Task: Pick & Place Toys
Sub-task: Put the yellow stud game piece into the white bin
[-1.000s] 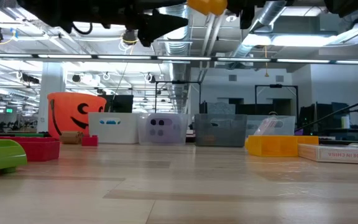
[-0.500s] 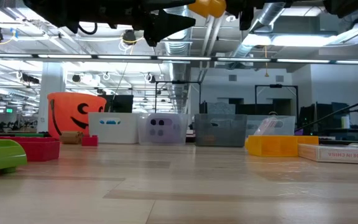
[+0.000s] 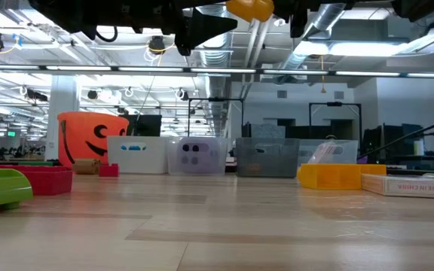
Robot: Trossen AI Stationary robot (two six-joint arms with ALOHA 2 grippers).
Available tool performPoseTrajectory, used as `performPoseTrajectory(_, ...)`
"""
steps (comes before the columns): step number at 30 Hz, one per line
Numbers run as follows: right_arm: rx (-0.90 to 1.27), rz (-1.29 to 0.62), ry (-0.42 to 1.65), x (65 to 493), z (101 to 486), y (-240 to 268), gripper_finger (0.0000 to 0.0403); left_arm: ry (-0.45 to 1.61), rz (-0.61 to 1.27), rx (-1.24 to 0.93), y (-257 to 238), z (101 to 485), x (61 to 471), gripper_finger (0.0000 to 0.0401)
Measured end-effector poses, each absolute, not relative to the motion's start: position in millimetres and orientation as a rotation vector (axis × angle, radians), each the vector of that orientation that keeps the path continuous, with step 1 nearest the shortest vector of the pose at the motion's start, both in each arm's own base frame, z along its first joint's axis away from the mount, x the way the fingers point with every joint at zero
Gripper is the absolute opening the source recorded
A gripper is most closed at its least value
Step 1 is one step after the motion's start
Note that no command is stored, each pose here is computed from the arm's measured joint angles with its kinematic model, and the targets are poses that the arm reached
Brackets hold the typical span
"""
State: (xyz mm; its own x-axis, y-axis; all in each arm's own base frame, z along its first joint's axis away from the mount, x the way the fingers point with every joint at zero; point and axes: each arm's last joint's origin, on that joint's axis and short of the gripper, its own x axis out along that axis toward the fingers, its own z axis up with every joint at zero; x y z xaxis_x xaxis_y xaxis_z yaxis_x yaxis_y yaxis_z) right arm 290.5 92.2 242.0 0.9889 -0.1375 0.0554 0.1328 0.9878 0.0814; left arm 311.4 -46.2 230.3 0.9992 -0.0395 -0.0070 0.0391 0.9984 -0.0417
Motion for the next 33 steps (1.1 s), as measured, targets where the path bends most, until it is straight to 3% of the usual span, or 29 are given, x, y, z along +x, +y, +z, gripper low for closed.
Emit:
performPoseTrajectory(8,0.078,-0.136,-0.061,290.6,242.0,92.2,0.0130,0.009,-0.040,-0.041,-46.2,230.2,311.4,0.0269)
performPoseTrajectory(21,0.078,-0.138,-0.061,290.6,241.9,92.1,0.0130,0.010,-0.085,-0.042,-47.5,230.2,311.3,0.0129)
performPoseTrajectory(27,0.078,-0.137,-0.060,290.5,241.9,92.1,0.0136,0.010,-0.084,-0.042,-47.5,230.2,311.3,0.0125)
performPoseTrajectory(33,0.079,-0.135,-0.060,290.7,241.8,92.3,0.0169,0.033,-0.081,-0.038,-46.4,228.1,311.3,0.0133)
